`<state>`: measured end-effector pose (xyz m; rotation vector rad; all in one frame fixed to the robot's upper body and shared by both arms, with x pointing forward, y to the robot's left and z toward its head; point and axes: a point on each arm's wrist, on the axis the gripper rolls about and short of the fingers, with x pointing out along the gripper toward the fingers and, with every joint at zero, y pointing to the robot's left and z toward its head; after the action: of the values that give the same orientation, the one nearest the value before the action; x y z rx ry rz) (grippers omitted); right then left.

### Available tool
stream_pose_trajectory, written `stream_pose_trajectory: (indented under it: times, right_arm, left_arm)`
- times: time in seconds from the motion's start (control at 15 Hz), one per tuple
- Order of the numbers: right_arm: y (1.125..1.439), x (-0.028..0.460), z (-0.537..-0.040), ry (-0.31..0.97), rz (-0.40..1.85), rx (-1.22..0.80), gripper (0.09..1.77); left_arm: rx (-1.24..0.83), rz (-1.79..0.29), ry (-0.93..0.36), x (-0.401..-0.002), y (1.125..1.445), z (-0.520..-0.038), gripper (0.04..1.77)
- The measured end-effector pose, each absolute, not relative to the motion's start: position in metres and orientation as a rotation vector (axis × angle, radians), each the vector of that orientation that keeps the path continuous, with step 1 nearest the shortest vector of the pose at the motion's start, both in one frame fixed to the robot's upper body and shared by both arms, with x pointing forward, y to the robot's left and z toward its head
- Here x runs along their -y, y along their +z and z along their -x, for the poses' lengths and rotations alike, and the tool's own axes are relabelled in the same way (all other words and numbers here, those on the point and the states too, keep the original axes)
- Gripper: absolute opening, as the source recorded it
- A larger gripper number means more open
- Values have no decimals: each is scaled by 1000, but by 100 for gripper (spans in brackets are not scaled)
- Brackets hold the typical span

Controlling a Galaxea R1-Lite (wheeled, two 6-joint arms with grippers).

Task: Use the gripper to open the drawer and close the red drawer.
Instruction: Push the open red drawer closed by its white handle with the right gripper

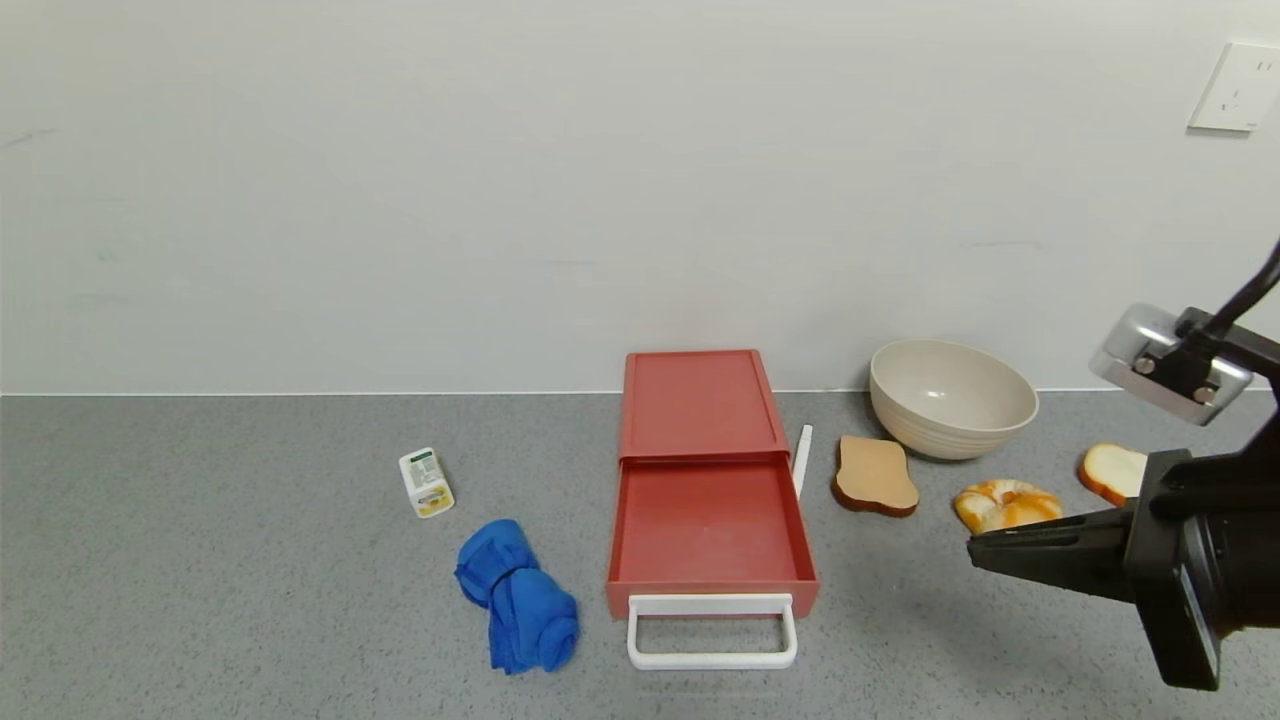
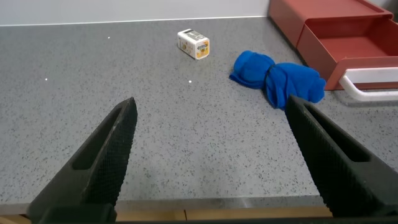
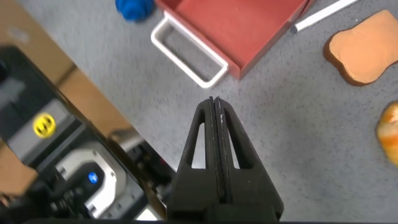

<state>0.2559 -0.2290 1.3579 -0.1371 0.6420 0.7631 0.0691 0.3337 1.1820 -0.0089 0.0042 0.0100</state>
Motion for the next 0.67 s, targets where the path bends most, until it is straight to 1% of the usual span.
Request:
stream_pose_trajectory:
  times: [0.2, 0.67]
  right_arm:
    - [1353, 236, -247, 734, 34, -596, 11]
    - [1351, 241, -239, 734, 26, -589, 11]
  left_arm:
    - [-4, 9, 10, -334, 1182, -69, 172]
    - [-4, 9, 10, -334, 1182, -69, 172]
